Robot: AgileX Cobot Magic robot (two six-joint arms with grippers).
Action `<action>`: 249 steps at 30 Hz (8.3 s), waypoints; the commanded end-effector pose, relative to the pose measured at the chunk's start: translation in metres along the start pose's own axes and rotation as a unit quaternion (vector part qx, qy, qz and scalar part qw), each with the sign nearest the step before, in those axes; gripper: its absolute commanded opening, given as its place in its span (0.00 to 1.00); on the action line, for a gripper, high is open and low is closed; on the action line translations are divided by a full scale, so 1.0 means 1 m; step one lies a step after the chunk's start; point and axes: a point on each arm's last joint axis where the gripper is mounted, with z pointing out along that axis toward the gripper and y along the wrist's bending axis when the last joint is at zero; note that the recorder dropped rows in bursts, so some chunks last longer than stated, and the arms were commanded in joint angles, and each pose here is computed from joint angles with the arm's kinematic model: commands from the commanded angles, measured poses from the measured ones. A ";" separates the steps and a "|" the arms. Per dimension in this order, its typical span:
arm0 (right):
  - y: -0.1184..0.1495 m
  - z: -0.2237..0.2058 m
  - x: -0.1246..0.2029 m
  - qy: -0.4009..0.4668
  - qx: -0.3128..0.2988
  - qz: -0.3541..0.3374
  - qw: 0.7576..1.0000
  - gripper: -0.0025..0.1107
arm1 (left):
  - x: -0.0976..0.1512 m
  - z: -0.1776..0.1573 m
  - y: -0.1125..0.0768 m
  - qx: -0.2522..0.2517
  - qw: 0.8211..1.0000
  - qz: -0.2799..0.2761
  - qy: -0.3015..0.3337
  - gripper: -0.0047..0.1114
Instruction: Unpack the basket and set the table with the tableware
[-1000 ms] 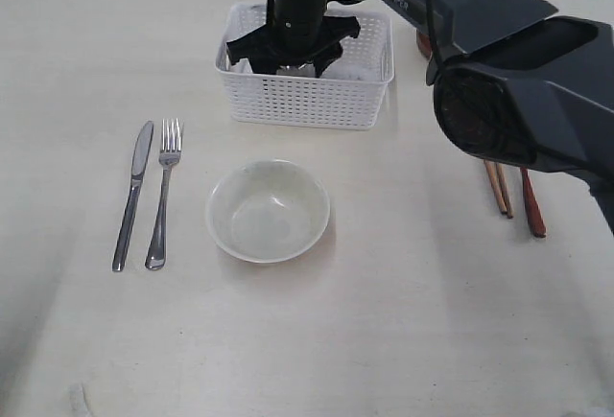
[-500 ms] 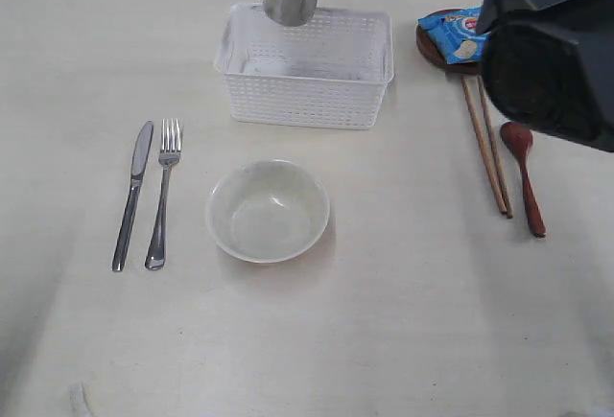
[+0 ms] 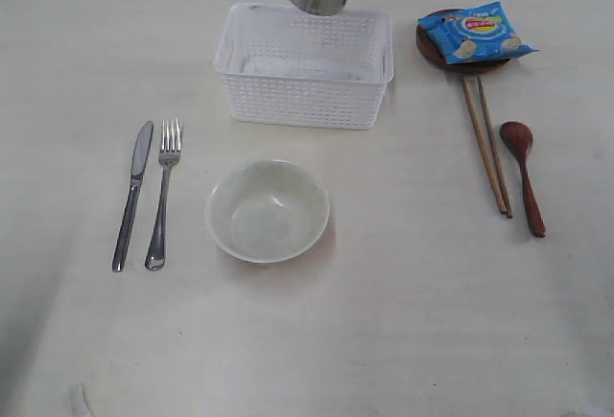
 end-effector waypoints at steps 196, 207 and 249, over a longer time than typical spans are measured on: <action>-0.054 0.041 0.213 -0.173 0.129 -0.318 0.923 0.02 | 0.001 0.000 0.000 0.003 1.000 0.000 -0.001 0.04; -0.054 0.040 0.211 -0.187 0.133 -0.314 0.921 0.02 | 0.001 0.000 0.000 0.002 1.000 0.001 -0.001 0.04; 0.014 0.042 0.235 -0.102 0.271 -0.388 0.875 0.02 | 0.001 0.000 0.000 0.002 1.000 0.001 -0.001 0.04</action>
